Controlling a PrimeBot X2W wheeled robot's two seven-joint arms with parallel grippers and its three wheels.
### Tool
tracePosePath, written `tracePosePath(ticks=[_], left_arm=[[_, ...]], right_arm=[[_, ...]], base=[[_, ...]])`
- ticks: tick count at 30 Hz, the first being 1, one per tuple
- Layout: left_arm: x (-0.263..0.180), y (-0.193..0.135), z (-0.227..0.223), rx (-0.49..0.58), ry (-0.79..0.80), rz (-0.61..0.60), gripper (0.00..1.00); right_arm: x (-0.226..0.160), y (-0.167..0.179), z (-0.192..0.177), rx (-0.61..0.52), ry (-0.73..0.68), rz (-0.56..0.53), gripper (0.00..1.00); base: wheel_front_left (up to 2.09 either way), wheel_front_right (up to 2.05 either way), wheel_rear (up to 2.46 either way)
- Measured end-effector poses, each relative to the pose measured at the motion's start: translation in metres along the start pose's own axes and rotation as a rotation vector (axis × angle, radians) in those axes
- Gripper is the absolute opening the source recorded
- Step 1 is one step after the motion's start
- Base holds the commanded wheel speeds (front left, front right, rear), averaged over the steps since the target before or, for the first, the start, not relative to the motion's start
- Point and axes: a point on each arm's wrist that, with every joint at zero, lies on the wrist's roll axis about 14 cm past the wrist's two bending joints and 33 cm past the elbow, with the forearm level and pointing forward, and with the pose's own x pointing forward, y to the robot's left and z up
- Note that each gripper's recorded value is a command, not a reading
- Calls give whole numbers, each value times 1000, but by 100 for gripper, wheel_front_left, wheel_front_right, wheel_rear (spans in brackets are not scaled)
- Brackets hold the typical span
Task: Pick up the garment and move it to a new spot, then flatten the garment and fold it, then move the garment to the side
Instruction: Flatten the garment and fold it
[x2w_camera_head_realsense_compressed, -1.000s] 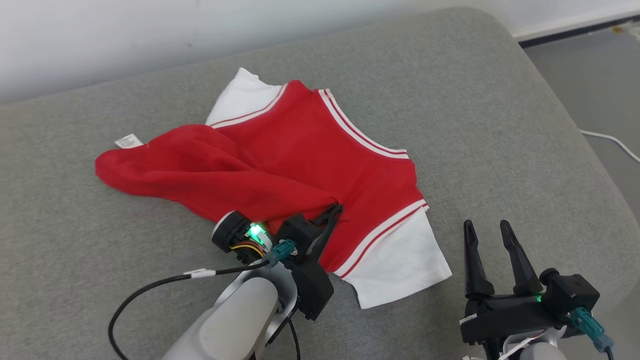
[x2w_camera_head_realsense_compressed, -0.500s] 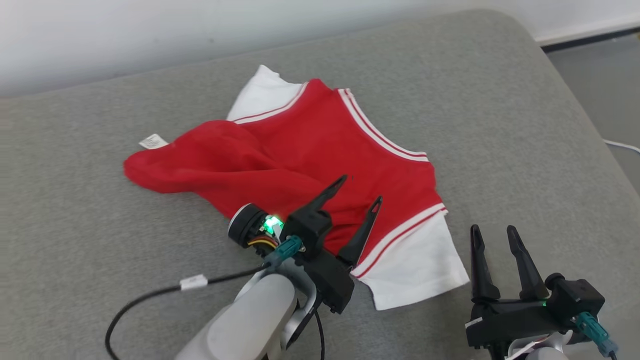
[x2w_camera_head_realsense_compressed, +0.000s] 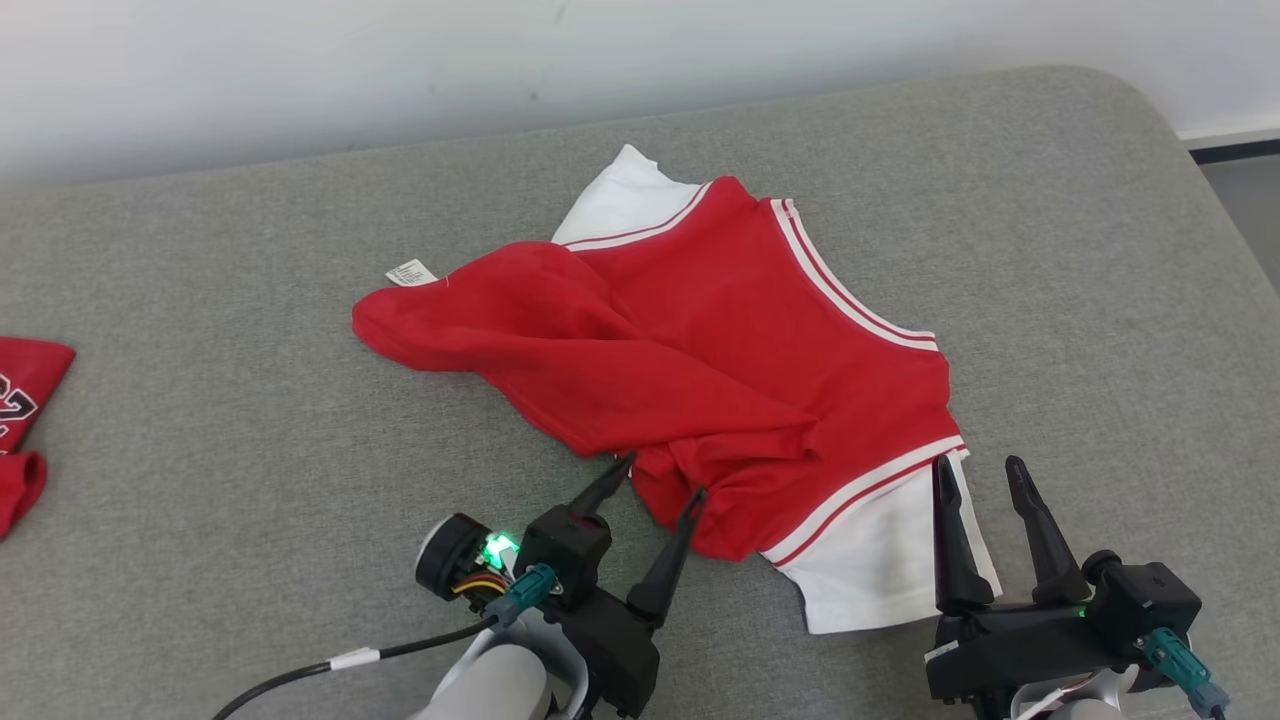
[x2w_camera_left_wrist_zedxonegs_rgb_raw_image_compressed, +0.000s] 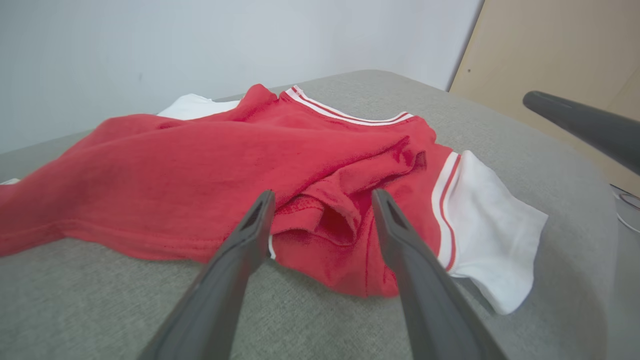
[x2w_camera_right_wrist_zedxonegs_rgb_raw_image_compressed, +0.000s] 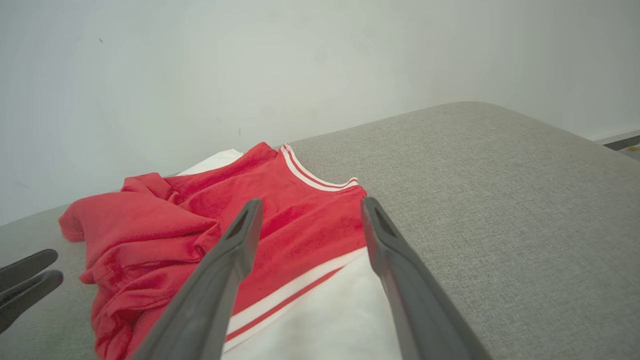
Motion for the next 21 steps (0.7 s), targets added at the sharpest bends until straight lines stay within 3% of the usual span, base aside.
tracePosePath(ticks=[20,21], left_arm=[[21,-11,-23,-35,74,-56,98],[22,-12,-23,-37,73,-58,62]], right_arm=[[-12,-24,3,-19,-1,-72,100],[-13,-25,3,-19,0,-75,100]], base=[[0,0,0],[0,0,0]])
